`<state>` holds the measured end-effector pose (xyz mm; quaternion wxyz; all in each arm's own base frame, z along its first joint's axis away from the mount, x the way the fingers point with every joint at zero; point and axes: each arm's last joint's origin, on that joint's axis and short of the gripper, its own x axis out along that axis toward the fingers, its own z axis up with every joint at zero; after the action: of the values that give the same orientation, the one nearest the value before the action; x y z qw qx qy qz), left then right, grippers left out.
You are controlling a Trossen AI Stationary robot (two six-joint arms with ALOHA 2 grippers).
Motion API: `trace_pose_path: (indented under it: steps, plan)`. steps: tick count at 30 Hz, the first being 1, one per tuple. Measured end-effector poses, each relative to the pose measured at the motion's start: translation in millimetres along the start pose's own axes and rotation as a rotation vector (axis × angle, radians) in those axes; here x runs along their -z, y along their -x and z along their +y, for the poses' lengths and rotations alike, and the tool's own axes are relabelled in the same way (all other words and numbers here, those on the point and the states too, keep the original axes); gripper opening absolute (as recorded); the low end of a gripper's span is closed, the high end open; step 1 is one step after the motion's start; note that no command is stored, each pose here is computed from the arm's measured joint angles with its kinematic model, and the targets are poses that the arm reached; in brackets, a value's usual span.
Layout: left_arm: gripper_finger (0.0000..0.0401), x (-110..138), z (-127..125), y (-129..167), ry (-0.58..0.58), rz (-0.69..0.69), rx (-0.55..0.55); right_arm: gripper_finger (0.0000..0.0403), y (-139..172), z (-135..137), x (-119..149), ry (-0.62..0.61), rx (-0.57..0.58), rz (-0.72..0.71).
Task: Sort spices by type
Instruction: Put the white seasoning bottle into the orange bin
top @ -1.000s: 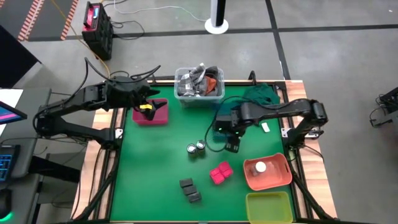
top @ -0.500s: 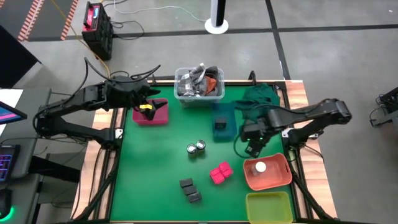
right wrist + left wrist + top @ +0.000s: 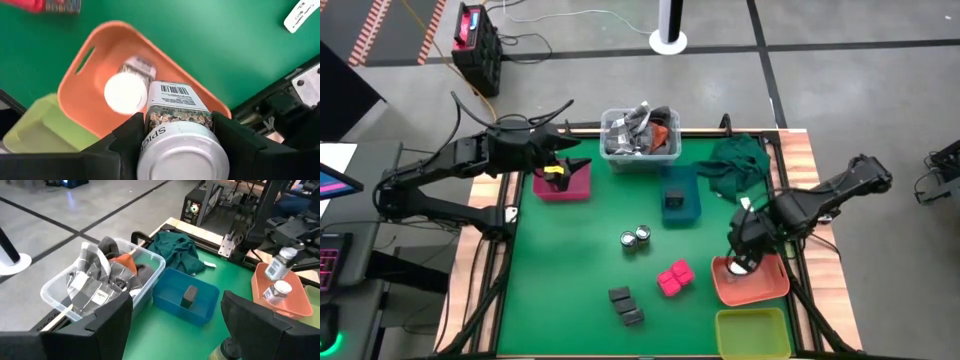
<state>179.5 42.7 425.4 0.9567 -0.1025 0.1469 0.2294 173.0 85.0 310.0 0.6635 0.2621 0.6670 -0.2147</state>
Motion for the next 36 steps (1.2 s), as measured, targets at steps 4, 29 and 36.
trace_pose_path:
  steps: [4, 29, 36]
  plan:
    - [0.0288, 0, 0, 0, -0.004, 0.000, 0.000, 0.0227, -7, 4, 14, -0.004, 0.026, 0.013]
    - [0.0288, -3, -2, 0, -0.043, -0.030, 0.034, 0.0245, -81, 10, 37, -0.379, 0.101, 0.026]
    - [0.0288, -3, -1, 0, -0.059, -0.030, 0.034, 0.0259, -84, 13, 35, -0.378, 0.065, 0.028]
